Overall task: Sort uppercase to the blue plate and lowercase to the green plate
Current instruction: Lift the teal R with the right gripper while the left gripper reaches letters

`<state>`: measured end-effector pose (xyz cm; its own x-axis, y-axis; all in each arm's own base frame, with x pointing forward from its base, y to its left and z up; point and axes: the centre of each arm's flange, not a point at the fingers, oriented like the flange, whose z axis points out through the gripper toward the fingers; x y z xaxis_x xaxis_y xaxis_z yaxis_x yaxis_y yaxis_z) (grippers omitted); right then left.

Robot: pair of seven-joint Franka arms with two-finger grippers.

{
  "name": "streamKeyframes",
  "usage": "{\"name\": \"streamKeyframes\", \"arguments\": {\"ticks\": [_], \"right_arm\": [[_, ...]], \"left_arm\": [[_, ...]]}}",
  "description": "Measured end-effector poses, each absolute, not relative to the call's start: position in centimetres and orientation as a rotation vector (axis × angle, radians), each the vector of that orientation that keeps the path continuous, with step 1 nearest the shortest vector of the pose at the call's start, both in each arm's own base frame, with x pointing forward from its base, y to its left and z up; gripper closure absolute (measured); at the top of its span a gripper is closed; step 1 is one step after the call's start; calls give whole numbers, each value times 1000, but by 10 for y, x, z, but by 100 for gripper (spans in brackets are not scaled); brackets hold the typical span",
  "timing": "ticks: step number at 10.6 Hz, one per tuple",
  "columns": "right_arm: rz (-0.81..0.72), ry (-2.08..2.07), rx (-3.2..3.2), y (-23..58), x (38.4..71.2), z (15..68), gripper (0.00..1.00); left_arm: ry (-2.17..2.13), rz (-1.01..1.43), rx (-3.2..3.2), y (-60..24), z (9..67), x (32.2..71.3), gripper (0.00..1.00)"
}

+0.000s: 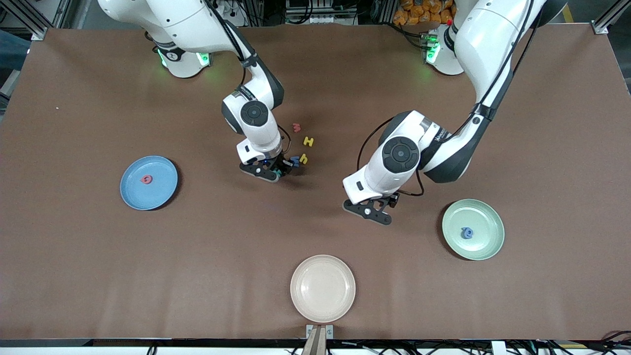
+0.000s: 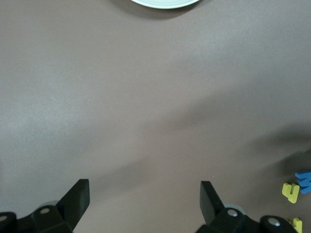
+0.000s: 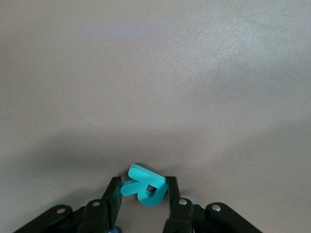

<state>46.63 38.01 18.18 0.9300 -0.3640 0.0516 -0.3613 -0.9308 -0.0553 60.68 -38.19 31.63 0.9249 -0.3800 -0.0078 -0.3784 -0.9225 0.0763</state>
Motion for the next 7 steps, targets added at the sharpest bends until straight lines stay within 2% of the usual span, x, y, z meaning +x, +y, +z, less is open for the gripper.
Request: {"name": "streamKeyframes", "arguments": {"ticks": [4,7], "right_arm": [[-96,480,-3077,349,497,190,57],[-58,325,-3133,290,530,197,57]], "left_arm": [[-592,-33,3010,-382,317,607,0],[-578,-62,3004,-388,314,601,0]]}}
